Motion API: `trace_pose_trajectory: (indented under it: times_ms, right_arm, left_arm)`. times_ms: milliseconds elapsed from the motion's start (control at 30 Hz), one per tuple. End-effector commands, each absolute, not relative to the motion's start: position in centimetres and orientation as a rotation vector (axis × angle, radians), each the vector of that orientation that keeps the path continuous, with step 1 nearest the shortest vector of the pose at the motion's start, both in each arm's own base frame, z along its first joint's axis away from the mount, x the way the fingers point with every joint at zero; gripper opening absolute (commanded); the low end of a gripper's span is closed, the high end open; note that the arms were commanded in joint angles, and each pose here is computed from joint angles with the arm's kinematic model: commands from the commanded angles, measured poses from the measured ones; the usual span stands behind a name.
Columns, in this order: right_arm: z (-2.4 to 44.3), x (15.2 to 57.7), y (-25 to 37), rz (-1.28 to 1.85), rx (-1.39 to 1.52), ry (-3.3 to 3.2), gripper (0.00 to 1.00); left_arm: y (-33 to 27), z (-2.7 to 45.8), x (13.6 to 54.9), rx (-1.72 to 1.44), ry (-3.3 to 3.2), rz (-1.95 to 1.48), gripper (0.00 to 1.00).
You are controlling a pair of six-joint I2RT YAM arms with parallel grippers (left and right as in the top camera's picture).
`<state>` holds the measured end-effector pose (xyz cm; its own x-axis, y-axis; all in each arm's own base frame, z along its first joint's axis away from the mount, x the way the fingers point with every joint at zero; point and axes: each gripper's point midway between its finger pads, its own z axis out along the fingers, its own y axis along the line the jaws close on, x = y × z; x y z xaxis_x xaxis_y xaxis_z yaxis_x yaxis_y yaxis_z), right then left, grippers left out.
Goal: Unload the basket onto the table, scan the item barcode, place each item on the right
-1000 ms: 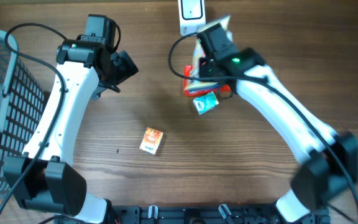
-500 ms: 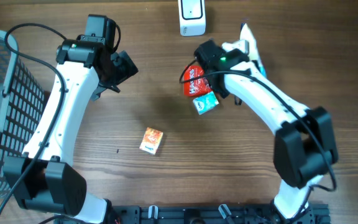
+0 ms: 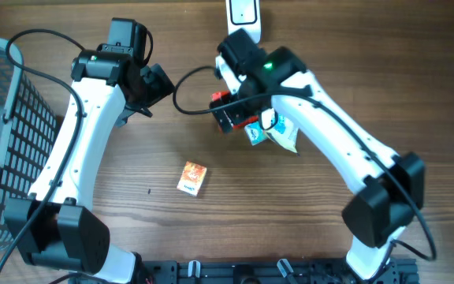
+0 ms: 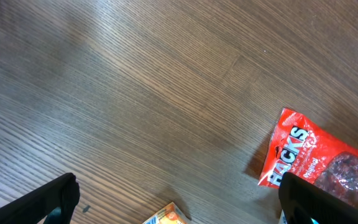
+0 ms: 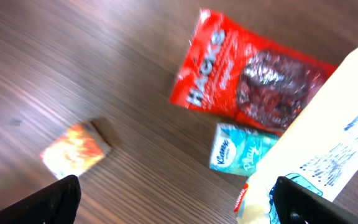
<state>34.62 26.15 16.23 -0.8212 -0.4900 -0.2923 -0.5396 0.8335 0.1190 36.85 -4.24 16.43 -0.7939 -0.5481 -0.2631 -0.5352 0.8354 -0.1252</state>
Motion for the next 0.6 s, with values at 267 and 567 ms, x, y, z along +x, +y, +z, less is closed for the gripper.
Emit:
trace_pose_trajectory:
  times_ms: [267, 567]
  right_arm:
    - [15.3, 40.0, 11.9, 0.81, -0.014, 2.825, 0.73]
    - [3.9, 35.3, 22.7, 0.949, 0.038, 2.848, 0.3]
  left_arm:
    - [-3.5, 15.6, 36.5, -0.836, 2.713, -0.031, 1.0]
    - [-5.1, 13.7, 35.6, -0.788, 2.785, -0.101, 1.0]
